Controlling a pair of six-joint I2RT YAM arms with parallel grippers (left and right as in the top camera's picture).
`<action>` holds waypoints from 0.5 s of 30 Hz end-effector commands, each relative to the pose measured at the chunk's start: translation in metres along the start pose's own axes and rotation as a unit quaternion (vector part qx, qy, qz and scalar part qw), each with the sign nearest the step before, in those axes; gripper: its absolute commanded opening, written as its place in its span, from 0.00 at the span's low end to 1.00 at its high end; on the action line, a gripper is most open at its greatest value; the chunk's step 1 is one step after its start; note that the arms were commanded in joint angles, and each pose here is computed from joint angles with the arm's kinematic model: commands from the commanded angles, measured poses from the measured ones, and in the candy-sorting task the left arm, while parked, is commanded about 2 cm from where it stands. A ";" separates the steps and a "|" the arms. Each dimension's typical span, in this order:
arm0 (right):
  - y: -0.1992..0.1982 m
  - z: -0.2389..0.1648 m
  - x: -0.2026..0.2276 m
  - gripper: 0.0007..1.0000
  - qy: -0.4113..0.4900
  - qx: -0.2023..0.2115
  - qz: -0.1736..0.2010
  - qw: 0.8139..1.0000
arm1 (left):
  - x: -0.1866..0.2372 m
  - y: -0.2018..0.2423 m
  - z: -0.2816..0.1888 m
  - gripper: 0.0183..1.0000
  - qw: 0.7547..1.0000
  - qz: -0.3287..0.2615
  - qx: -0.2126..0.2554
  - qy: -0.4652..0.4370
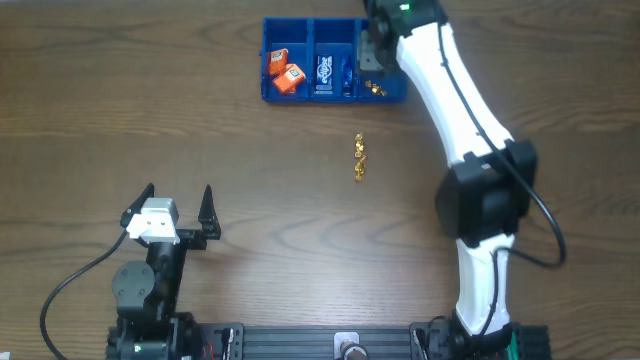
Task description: Sort Candies Into Trays
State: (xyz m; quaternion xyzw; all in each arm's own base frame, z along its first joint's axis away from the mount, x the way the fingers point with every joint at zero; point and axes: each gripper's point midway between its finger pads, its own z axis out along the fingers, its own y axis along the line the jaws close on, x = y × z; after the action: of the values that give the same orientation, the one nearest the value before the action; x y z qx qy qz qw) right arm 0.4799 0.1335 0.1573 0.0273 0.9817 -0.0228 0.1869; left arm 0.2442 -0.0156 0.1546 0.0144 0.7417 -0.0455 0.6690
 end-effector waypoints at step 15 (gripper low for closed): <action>0.054 0.022 0.169 0.78 0.199 -0.031 -0.034 0.979 | 0.016 -0.002 0.001 1.00 1.000 -0.001 0.008 0.024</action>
State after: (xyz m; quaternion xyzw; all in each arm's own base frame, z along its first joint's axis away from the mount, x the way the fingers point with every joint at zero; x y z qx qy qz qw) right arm 0.3476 0.1866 0.1104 -0.0185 0.9997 -0.0019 0.0163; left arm 0.2442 -0.0156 0.1546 0.0146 0.7417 -0.0453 0.6690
